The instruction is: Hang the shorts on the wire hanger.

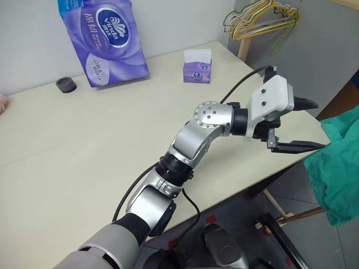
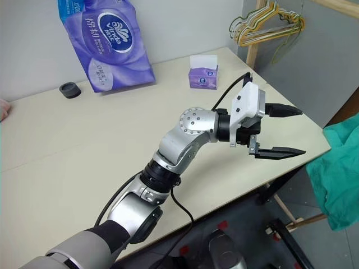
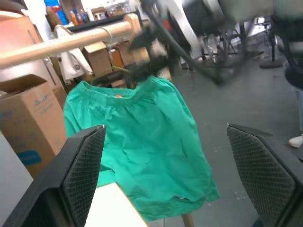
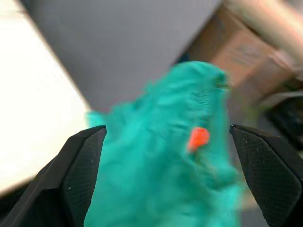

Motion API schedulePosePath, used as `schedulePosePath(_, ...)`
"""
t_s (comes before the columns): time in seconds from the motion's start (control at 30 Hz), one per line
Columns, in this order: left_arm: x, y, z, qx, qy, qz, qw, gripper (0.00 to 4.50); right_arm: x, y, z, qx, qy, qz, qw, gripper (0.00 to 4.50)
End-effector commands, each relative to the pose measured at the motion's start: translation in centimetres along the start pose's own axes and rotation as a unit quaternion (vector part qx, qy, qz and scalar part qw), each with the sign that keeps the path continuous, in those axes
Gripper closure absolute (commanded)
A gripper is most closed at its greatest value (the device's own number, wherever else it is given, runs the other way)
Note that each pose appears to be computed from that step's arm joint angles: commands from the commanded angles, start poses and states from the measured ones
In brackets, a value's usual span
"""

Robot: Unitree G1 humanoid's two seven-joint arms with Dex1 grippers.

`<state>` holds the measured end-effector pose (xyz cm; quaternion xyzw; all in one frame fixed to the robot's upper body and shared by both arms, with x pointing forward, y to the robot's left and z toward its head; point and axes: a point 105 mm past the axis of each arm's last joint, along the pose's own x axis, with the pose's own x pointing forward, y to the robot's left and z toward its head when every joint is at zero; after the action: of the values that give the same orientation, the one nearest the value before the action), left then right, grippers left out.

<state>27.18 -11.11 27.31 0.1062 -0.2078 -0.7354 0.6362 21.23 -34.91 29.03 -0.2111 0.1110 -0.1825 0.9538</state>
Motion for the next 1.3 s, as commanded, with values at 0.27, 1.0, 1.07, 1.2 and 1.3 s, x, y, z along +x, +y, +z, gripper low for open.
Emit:
schedulePosePath(0.27, -1.1, 1.9, 2.0, 0.015, -0.031, 0.059, 0.998, 0.18, 0.8, 7.6, -2.7, -0.007, -0.025, 0.094, 0.995, 0.05)
schedulePosePath(1.0, -20.9, 3.8, -6.5, -0.026, 0.191, 0.505, 0.841, 0.18, 3.0, 27.1, 0.2, 0.019, -0.205, 0.361, 0.91, 0.05)
schedulePosePath(1.07, -24.2, 2.4, -8.0, -0.041, 0.227, 0.565, 0.793, 0.18, 3.2, 28.3, 0.9, 0.019, -0.219, 0.38, 0.898, 0.05)
schedulePosePath(1.2, -30.1, 0.4, -9.0, -0.023, 0.273, 0.668, 0.692, 0.18, 4.0, 30.0, 1.7, 0.066, -0.212, 0.412, 0.884, 0.05)
schedulePosePath(1.3, -32.7, -0.5, -9.1, -0.035, 0.265, 0.722, 0.639, 0.18, 4.6, 30.7, 1.8, 0.065, -0.213, 0.411, 0.884, 0.05)
